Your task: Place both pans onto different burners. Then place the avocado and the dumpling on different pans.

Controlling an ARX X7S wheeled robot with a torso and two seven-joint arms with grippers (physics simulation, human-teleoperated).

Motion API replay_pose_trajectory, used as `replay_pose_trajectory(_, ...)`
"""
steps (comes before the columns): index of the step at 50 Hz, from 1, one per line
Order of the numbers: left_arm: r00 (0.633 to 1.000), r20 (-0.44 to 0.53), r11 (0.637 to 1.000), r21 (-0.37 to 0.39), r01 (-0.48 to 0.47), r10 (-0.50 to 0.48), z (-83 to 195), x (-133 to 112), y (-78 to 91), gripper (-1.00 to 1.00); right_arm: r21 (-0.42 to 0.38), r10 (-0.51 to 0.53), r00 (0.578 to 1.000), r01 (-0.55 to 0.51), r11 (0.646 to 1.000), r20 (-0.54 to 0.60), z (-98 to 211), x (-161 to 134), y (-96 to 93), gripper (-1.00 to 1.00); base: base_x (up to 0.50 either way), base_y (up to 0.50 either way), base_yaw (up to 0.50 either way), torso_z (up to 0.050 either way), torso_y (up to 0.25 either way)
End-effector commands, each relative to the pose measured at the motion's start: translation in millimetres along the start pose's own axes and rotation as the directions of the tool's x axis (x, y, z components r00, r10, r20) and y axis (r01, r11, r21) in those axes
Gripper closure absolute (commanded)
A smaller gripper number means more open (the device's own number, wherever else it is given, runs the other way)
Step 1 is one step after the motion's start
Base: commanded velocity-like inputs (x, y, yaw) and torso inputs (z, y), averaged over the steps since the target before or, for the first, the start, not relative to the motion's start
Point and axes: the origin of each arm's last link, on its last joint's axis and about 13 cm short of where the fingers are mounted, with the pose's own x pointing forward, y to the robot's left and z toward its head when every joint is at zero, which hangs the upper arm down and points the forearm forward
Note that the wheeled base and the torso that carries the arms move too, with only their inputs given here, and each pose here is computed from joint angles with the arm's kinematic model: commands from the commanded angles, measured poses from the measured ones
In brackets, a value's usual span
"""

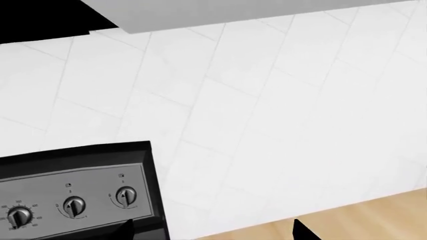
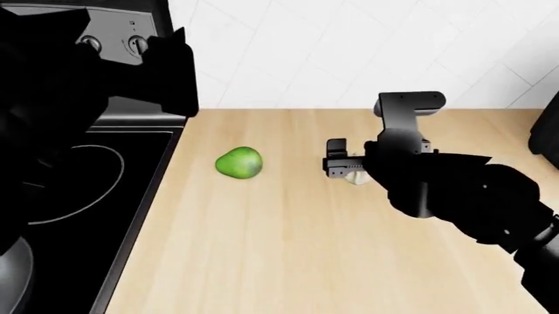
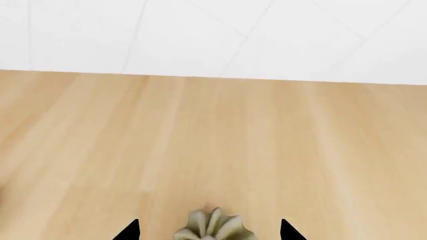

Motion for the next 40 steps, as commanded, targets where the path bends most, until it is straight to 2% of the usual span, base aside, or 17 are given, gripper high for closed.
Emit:
replay_pose_trajectory(1, 1.000, -0.003, 1.000, -0.002, 0.003, -0.003, -1.0, 0.6, -0.5, -1.00, 0.018, -0.007, 0.999, 0.007, 1.000, -0.034, -8.0, 10.5, -1.8, -1.00, 0.00, 0.00, 0.00, 0.000, 0.000)
replay_pose_trajectory(40, 1.000, -0.010, 1.000, -0.015, 0.012, -0.012, -6.2, 2.7, -0.5, -1.00, 0.043, 0.010, 0.993, -0.005, 0.999, -0.121, -28.9, 29.2, -1.4, -1.00, 0.00, 0.00, 0.00, 0.000, 0.000)
